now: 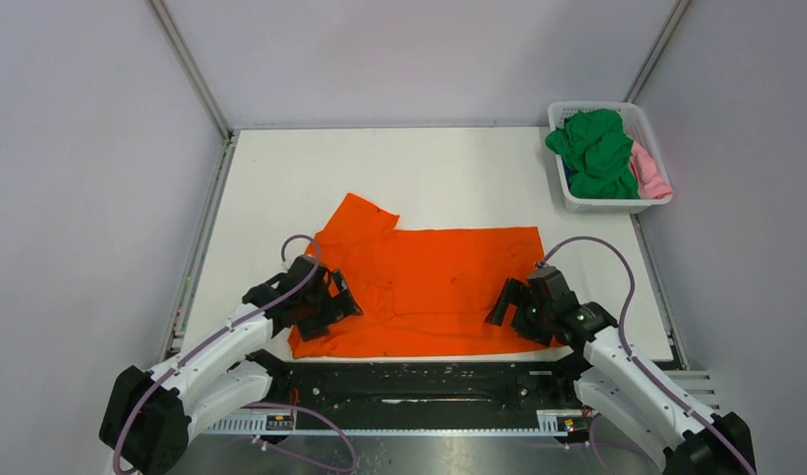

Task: Fold and stack the t-shirts
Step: Fold the flattened tshirt in 1/3 of the way, then grab the side of the flattened tshirt furthest away from the robot with both arms

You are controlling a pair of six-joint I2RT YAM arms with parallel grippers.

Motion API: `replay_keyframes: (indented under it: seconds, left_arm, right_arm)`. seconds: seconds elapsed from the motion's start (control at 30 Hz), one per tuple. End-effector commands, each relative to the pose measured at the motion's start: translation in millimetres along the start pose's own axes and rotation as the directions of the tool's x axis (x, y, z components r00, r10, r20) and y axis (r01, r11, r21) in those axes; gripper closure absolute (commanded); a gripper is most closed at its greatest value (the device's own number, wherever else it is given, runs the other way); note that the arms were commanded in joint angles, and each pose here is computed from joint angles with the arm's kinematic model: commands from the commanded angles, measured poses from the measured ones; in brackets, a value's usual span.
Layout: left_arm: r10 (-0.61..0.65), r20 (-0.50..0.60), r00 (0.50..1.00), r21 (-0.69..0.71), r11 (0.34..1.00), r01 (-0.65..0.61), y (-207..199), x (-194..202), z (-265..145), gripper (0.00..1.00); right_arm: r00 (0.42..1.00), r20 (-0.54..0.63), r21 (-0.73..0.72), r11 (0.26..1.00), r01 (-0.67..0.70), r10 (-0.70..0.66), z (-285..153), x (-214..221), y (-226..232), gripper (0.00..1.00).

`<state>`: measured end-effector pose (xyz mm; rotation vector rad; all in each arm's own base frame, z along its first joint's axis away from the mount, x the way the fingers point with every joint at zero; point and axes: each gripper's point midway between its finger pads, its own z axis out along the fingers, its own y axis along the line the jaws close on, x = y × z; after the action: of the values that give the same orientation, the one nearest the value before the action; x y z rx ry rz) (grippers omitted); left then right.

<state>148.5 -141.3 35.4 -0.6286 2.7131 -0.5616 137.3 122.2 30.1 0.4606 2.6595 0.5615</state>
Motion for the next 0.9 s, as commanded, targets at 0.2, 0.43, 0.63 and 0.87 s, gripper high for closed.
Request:
replay_keyframes:
  seconds: [0.2, 0.43, 0.63, 0.87]
  left_arm:
    - [0.098, 0.336, 0.937, -0.036, 0.995, -0.091, -63.8, -104.5, -47.7, 0.01]
    - [0.088, 0.322, 0.943, -0.107, 0.993, -0.057, -95.1, -194.5, -9.6, 0.01]
    - [0.126, 0.296, 0.947, -0.200, 0.978, -0.068, -122.5, -287.5, 41.0, 0.01]
    - [0.264, 0.265, 0.927, -0.343, 0.925, -0.165, -135.6, -353.5, 87.1, 0.05]
  right_arm:
    - [0.908, 0.419, 0.055, 0.997, -0.054, 0.026, -43.1, -84.7, 4.1, 0.01]
    - [0.875, 0.484, -0.029, 1.000, 0.011, 0.004, -35.6, -99.6, 21.9, 0.01]
    - [0.902, 0.427, -0.009, 0.998, 0.069, -0.058, -21.9, -96.2, 28.1, 0.00]
    - [0.916, 0.388, 0.043, 0.994, 0.098, -0.107, -10.2, -93.6, 22.8, 0.01]
